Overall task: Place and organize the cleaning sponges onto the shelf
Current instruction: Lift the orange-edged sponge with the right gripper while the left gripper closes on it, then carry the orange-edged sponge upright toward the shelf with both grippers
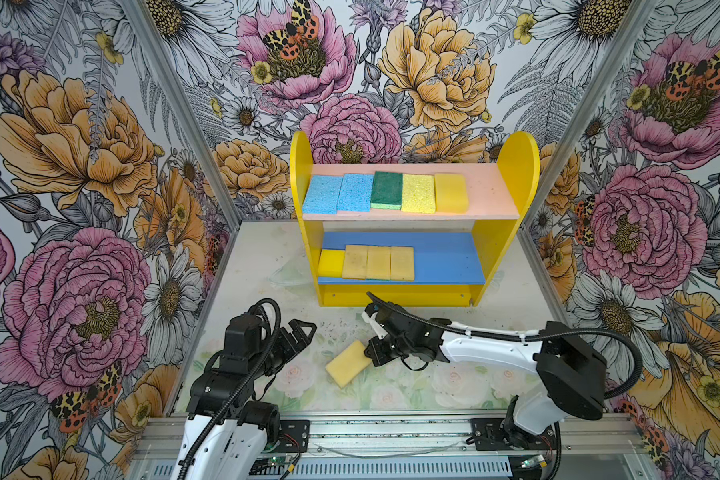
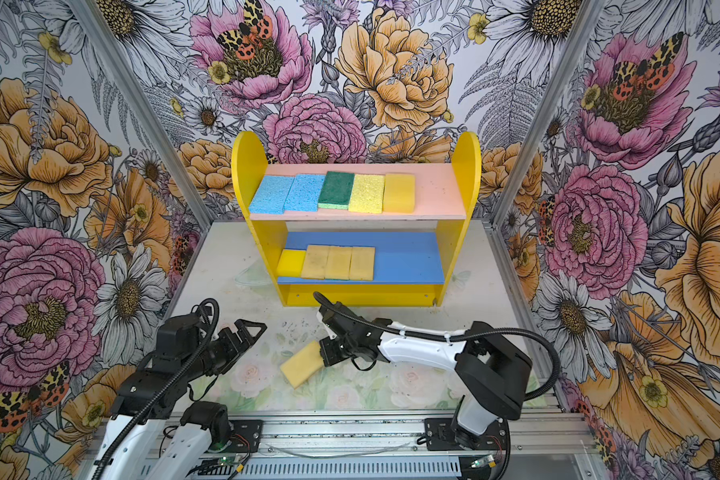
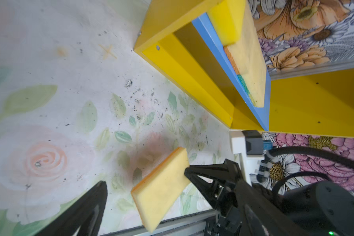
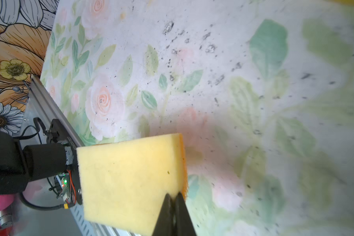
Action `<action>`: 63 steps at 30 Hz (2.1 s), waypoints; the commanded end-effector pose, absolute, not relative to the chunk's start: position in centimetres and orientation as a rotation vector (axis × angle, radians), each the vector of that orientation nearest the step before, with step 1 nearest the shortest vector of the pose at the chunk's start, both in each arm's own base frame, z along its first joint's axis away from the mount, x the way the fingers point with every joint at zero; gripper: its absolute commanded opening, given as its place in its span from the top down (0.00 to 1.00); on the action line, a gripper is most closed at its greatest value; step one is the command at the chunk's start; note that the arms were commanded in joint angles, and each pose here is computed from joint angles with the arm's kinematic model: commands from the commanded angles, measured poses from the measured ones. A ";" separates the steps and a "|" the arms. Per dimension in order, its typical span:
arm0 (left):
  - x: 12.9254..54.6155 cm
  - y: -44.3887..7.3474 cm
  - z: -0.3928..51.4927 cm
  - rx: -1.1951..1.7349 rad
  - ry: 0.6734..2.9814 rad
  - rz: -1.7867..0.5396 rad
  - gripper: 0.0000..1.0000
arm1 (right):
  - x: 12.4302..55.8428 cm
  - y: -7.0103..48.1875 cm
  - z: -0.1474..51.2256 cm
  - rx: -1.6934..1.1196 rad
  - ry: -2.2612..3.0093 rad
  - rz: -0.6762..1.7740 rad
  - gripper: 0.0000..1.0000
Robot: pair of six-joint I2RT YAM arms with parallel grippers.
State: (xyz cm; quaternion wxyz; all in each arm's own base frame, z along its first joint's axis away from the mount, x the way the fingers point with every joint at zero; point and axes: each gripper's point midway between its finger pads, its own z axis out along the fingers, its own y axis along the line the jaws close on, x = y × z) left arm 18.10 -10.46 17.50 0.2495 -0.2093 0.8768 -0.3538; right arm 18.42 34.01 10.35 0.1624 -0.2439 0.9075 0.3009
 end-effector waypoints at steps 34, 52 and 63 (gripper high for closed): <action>17.1 -26.1 21.2 0.148 2.324 -1.724 0.76 | 18.6 30.9 22.6 -1.151 2.227 0.740 0.93; 22.6 -22.1 22.8 -0.295 2.051 -1.489 0.85 | 20.5 28.7 27.2 -0.359 2.360 0.970 0.45; 23.6 -18.7 25.8 -0.463 1.751 -1.438 0.84 | 17.5 31.8 26.5 -0.224 2.334 1.232 0.38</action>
